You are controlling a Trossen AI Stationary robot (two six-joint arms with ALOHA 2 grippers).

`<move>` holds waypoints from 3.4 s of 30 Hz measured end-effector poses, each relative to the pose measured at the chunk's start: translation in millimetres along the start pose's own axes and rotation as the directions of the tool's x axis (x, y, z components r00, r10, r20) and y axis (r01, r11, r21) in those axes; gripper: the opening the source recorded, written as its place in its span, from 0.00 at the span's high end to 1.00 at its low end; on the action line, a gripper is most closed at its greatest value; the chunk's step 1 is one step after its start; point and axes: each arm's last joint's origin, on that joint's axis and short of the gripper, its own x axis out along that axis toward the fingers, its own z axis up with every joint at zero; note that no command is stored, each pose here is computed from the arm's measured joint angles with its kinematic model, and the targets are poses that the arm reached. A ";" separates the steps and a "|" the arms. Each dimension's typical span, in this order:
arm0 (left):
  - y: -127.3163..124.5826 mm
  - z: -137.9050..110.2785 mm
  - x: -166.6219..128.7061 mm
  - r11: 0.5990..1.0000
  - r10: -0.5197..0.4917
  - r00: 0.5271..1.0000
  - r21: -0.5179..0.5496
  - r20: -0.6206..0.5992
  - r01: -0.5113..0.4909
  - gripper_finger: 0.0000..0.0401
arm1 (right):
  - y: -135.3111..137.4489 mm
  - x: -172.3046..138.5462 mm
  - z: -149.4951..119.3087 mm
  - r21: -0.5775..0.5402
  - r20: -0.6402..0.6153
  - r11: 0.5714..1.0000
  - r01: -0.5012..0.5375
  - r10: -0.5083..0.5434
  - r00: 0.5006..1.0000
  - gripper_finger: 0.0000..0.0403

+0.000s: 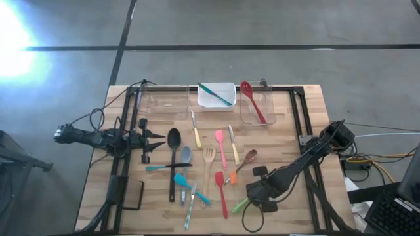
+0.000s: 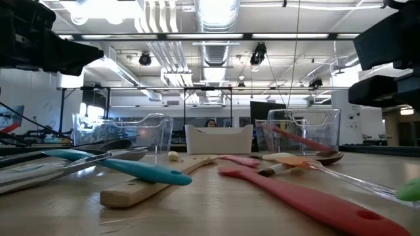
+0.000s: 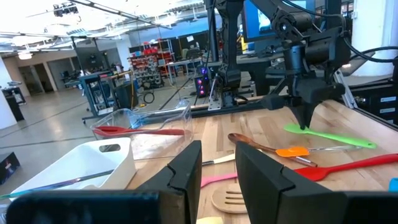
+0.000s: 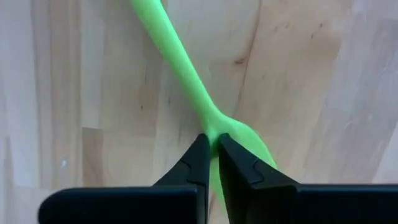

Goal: Pick & Place Kitchen Items
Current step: Put the green spatula into the left transparent bin

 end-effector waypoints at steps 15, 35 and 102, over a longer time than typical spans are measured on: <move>0.1 0.2 0.0 1.000 0.000 1.000 0.000 0.002 0.000 0.75 | -5.6 -10.4 -14.3 0.097 -0.106 0.994 0.054 -0.043 0.993 0.98; 0.1 0.6 0.0 1.000 0.001 1.000 -0.002 0.006 -0.001 0.75 | -3.2 -18.6 -4.1 0.101 -0.067 0.994 0.045 -0.039 0.997 0.42; 0.0 0.4 0.1 1.000 0.000 1.000 0.006 0.004 0.000 0.75 | -18.7 -7.6 -6.2 0.168 -0.058 0.967 0.190 -0.183 0.982 0.34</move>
